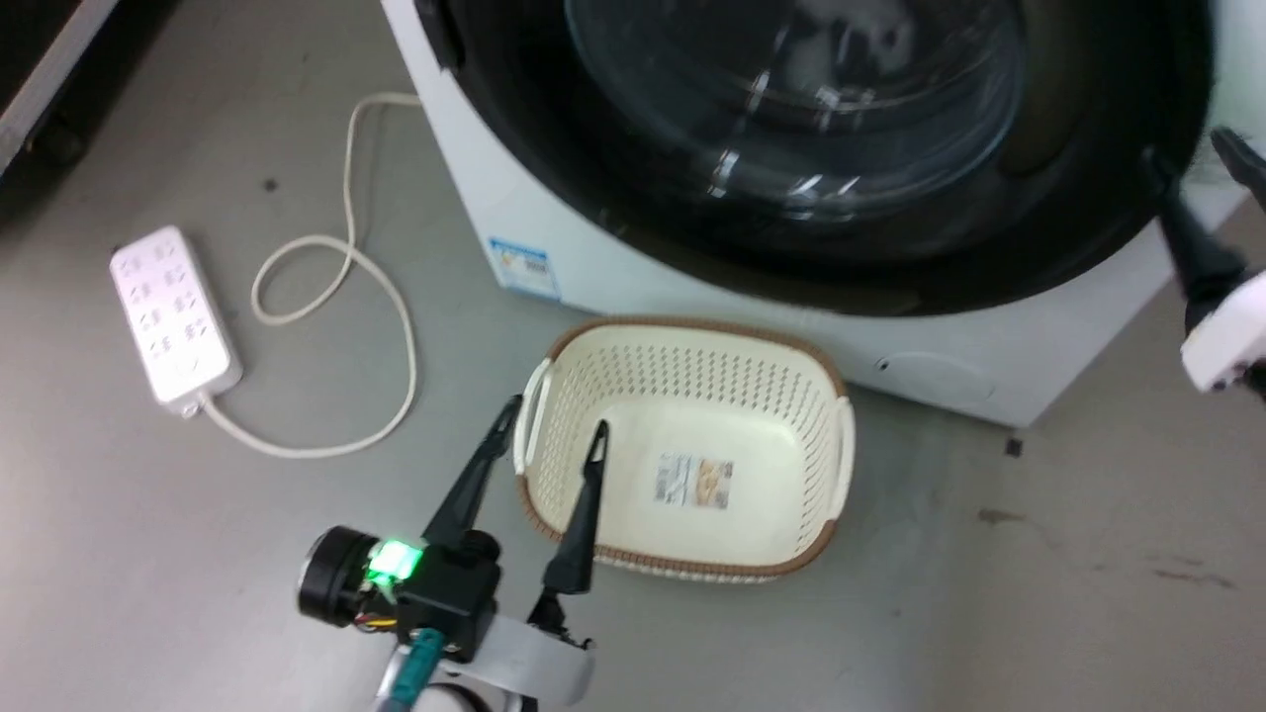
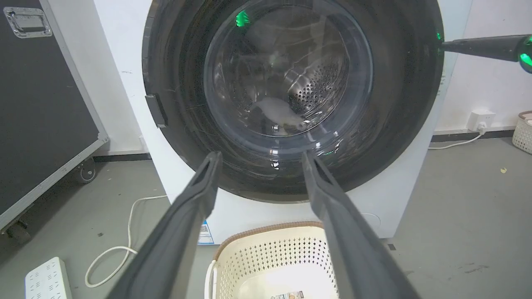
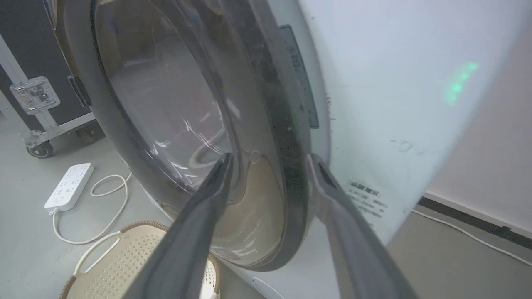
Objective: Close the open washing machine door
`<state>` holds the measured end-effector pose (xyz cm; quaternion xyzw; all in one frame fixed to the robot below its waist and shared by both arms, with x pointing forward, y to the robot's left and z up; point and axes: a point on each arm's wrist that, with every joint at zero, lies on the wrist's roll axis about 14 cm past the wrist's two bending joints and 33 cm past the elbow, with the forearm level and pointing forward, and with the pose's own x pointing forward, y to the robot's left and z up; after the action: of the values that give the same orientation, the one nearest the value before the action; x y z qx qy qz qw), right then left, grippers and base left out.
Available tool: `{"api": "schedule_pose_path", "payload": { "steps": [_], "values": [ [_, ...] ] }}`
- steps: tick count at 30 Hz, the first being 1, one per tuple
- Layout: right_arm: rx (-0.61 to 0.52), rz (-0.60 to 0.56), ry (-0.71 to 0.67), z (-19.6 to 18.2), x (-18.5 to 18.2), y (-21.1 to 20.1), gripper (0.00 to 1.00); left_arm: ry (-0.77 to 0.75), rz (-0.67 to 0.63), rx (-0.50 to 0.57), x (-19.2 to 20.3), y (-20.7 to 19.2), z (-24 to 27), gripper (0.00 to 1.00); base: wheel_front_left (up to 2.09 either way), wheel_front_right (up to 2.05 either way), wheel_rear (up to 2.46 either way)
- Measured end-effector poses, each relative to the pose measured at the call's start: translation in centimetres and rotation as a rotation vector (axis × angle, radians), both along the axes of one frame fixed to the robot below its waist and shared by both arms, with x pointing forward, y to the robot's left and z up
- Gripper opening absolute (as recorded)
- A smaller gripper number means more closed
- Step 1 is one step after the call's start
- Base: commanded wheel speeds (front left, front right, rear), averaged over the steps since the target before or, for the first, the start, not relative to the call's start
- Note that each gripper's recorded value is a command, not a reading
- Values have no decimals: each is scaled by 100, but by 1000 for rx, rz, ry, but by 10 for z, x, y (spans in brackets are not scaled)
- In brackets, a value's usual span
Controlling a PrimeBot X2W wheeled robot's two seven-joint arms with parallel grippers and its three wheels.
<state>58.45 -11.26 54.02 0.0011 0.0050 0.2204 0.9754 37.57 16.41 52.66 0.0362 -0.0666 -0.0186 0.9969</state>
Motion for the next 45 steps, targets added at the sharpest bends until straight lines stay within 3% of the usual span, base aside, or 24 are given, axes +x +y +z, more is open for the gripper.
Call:
{"api": "schedule_pose_path", "payload": {
  "steps": [4,8,9,13,22,27,38,39,45],
  "values": [
    [28,-53,-63,13,-27,-22,100,-31,0,-64,-7,5,11,100,0,0,0],
    [31,-86,-114,23,-61,-37,100,-41,-25,-66,-15,4,14,100,0,0,0],
    [64,-126,-155,34,-86,-48,100,-37,-50,-63,-19,1,12,100,0,0,0],
    [116,-206,-202,43,-122,-69,100,-45,-81,-56,-22,-5,14,100,0,0,0],
    [176,-358,-215,24,-199,-90,100,-43,-128,-83,-16,-22,14,100,0,0,0],
    [155,-373,-157,1,-220,-81,100,-14,-119,-85,-15,-20,5,100,0,0,0],
    [147,-349,-130,-9,-231,-62,100,22,-26,-75,-15,-5,-9,100,0,0,0],
    [148,-348,-130,-9,-231,-61,0,26,-23,-77,-15,-4,-10,0,0,0,0],
    [147,-348,-128,-9,-231,-62,0,28,-27,-77,-15,-6,-10,0,0,0,0]
  ]
}}
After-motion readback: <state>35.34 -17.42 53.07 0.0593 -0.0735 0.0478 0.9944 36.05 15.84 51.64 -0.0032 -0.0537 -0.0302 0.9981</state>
